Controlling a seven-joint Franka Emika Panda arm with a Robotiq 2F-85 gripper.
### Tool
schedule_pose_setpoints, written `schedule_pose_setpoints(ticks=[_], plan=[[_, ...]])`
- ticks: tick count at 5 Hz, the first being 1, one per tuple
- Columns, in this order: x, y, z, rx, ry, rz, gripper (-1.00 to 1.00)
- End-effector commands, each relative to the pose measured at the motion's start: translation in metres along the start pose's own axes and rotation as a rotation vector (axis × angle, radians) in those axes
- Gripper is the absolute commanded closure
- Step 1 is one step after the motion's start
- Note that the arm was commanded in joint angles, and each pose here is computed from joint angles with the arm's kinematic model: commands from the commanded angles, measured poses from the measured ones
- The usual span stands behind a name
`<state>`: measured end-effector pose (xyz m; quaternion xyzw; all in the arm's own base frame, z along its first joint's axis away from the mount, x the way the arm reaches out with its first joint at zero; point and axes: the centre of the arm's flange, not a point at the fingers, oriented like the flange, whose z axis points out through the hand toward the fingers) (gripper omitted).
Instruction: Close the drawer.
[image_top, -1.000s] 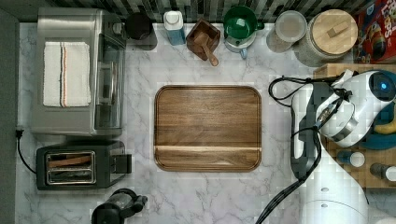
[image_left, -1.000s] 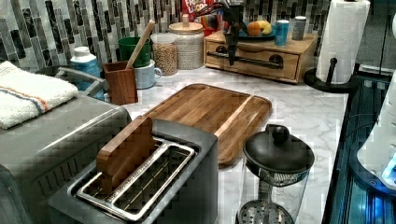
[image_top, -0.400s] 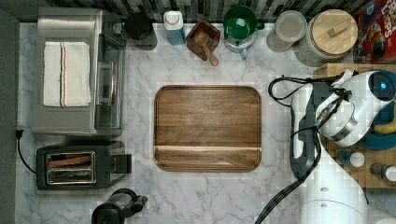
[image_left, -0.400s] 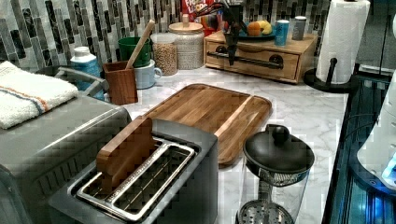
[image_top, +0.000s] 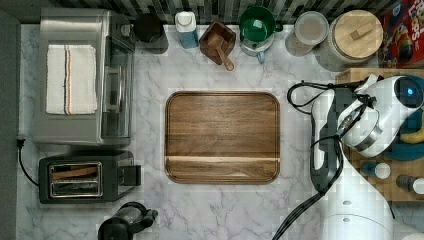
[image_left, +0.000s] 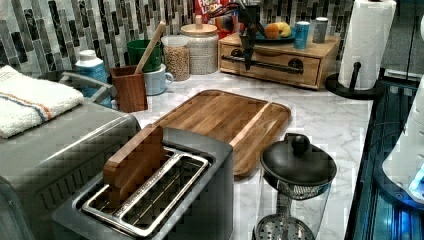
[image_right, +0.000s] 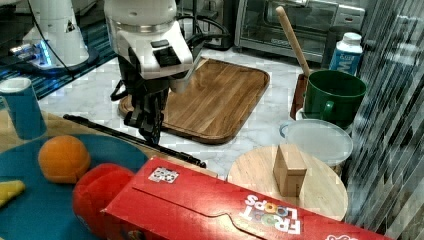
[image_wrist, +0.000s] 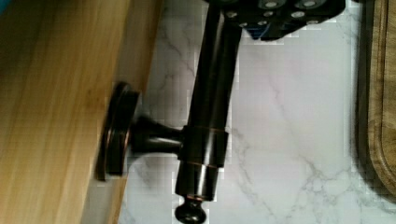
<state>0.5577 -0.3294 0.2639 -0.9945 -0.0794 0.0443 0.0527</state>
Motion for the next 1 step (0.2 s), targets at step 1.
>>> schedule_pose_setpoints(ticks=[1], plan=[[-0.0759,0.1156,-0.0749,-0.196,0.121,0.194,1.0]])
